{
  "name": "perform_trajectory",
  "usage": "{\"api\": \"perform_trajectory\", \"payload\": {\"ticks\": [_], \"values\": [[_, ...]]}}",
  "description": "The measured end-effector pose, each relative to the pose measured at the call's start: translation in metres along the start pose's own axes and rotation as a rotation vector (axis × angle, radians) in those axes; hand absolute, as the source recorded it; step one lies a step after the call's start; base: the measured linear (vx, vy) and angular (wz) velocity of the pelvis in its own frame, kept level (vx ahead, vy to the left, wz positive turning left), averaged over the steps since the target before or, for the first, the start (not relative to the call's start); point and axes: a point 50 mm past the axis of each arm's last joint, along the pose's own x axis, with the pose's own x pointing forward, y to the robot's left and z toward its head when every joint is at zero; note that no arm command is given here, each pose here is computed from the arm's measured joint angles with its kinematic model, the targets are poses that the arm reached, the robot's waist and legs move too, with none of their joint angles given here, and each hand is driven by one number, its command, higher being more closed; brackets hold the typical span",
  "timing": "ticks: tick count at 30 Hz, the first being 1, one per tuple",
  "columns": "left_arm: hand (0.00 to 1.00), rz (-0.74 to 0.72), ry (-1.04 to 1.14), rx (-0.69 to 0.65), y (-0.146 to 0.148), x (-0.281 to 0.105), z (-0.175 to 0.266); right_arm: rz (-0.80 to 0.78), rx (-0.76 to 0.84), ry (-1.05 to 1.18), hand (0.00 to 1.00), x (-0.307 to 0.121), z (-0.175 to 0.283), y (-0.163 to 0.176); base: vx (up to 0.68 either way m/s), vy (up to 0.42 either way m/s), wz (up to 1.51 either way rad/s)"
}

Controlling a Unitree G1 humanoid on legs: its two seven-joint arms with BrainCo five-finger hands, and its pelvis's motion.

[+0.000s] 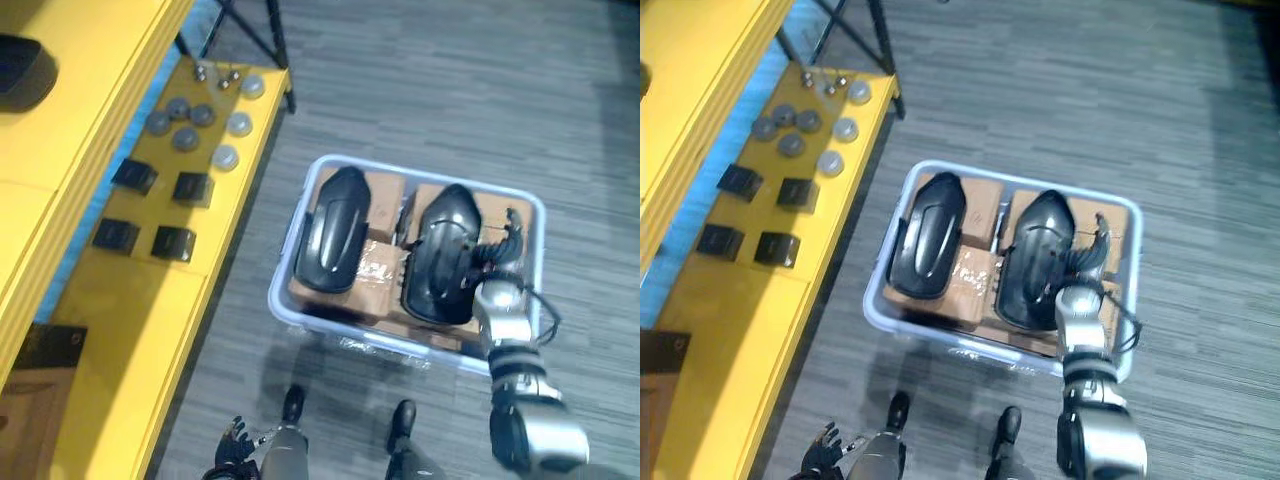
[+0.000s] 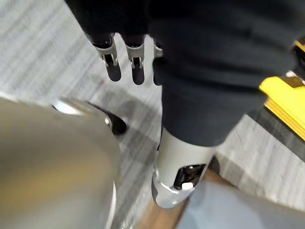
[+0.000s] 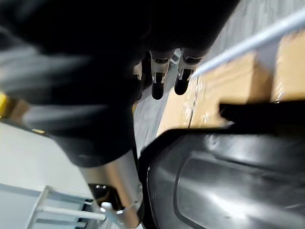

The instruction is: Walk over and take plastic housings, then place them on the shelf

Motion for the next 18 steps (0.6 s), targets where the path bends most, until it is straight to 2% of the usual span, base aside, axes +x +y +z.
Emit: {"api": "perform_trajectory", "payload": {"ticks": [6, 12, 13, 18], "values": [[0.00, 0.023, 0.012, 0.037, 0.000, 0.006, 0.006, -0.001, -0.083, 0.114, 0.00, 0.006, -0.012, -0.001, -0.03, 0.005, 0.02], [0.00, 0.023, 0.002, 0.064, -0.008, 0.012, 0.016, 0.010, -0.135, 0.105, 0.00, 0.009, -0.003, 0.004, -0.05, 0.001, 0.01], [0.00, 0.023, -0.002, 0.069, -0.009, 0.013, 0.017, 0.011, -0.145, 0.100, 1.00, 0.009, -0.002, 0.004, -0.05, -0.007, 0.01], [0.00, 0.030, -0.009, 0.057, -0.011, 0.014, 0.021, -0.017, -0.202, 0.095, 1.00, 0.011, -0.002, 0.001, -0.03, -0.008, 0.00]]}}
